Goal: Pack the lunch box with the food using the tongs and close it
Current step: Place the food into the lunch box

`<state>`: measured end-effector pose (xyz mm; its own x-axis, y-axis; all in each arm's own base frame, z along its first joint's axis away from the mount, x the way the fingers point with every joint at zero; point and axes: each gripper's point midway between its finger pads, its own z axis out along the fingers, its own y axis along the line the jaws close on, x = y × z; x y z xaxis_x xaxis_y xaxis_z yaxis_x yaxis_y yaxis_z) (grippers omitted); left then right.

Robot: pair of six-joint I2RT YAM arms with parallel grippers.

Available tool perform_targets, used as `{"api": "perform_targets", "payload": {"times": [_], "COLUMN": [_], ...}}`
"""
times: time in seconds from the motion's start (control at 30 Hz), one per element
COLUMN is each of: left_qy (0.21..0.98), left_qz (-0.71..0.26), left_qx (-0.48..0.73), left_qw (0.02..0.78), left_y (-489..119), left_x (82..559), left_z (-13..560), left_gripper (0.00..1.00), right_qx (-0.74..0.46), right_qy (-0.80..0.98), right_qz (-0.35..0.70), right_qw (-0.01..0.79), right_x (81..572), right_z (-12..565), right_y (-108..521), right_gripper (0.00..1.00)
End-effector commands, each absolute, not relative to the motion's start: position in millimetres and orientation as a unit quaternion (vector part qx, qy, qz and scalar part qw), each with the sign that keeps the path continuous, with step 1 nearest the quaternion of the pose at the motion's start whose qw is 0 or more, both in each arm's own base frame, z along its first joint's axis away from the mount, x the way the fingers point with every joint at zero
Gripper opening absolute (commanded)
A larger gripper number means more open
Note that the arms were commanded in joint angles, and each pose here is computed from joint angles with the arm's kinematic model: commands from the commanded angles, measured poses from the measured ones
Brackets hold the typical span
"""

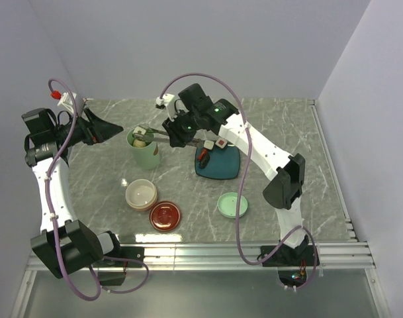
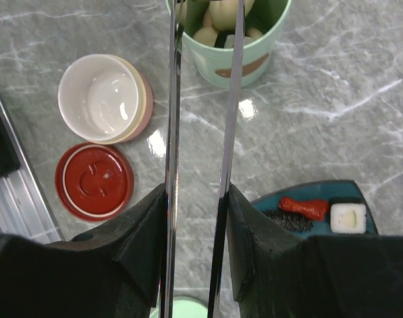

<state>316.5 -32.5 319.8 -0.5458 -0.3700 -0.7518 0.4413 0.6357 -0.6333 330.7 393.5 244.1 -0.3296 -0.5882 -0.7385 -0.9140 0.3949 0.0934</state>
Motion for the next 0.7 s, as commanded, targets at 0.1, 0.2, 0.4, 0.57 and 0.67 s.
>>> {"api": "perform_targets", "payload": {"times": [0.1, 0.2, 0.4, 0.57, 0.67], "left_qy": [0.762, 0.762, 0.762, 0.759, 0.759], "left_qz": [-0.413, -0.411, -0.408, -0.408, -0.409], "left_qx": [0.046, 0.045, 0.045, 0.048, 0.049], "left_qw": [0.497, 0.499, 0.500, 0.505, 0.504], "left_y": [-30, -29, -30, -30, -30], "left_x": [317, 317, 315, 315, 315], "left_z": [332, 333, 335, 340, 341], "left_gripper": [0.99, 0.99, 0.99, 0.99, 1.00], "right_qx": [-0.483, -0.486, -0.486, -0.474, -0.460], "right_qy": [0.755, 0.752, 0.749, 0.742, 0.745], "right_qz": [0.268, 0.270, 0.269, 0.267, 0.270], "right_qw": [0.354, 0.355, 0.362, 0.392, 0.401], "right_x": [342, 341, 342, 338, 336], "right_z": [261, 258, 266, 296, 313], "right_y": [418, 423, 426, 408, 385], "right_gripper": [0.48, 0.54, 0.61, 0.59, 0.59]}}
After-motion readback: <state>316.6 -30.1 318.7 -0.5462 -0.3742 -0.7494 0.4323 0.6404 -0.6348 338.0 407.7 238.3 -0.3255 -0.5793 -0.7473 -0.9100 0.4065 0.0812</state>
